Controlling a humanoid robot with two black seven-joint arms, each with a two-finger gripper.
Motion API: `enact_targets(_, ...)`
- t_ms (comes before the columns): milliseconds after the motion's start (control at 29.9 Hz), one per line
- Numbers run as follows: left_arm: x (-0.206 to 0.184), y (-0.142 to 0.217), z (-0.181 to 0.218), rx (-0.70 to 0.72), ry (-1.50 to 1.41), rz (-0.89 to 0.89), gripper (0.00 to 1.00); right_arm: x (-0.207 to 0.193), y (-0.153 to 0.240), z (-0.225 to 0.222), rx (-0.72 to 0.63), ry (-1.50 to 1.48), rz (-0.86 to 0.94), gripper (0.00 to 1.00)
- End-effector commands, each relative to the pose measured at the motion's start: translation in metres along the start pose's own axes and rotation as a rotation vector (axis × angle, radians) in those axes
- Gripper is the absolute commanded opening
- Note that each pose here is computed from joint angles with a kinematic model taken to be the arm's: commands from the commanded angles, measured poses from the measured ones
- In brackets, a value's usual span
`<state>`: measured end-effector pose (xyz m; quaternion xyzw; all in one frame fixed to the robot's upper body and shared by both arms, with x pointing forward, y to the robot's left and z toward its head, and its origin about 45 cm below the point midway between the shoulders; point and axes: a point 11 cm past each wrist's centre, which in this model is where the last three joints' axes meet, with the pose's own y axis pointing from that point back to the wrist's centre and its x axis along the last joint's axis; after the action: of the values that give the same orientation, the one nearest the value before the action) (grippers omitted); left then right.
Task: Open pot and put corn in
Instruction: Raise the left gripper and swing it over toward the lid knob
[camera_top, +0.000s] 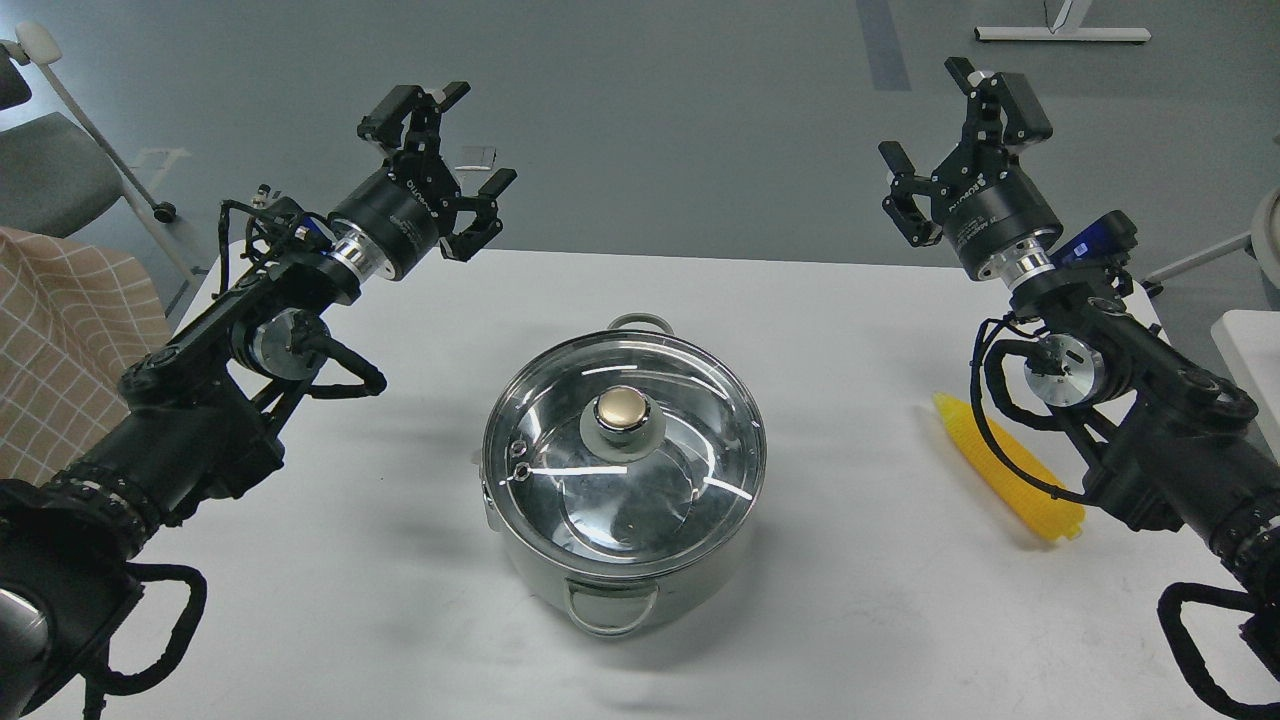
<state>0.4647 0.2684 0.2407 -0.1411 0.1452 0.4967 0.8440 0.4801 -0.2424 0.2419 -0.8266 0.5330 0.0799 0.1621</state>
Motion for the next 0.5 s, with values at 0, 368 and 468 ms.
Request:
enact_targets(0, -0.003, 0.0, 0.006, -0.01, -0.004, -0.014, 0.98, 0.0, 0.001, 0.001, 0.0, -0.004, 0.0, 1.0)
enact_targets(368, -0.013, -0.002, 0.009, 0.051, -0.016, -0.055, 0.98, -0.003, -0.001, 0.001, 0.008, -0.011, 0.001, 1.0)
enact_targets(468, -0.007, 0.002, 0.014, 0.044, -0.027, -0.042, 0.98, -0.002, -0.001, 0.0, 0.009, -0.008, 0.004, 1.0)
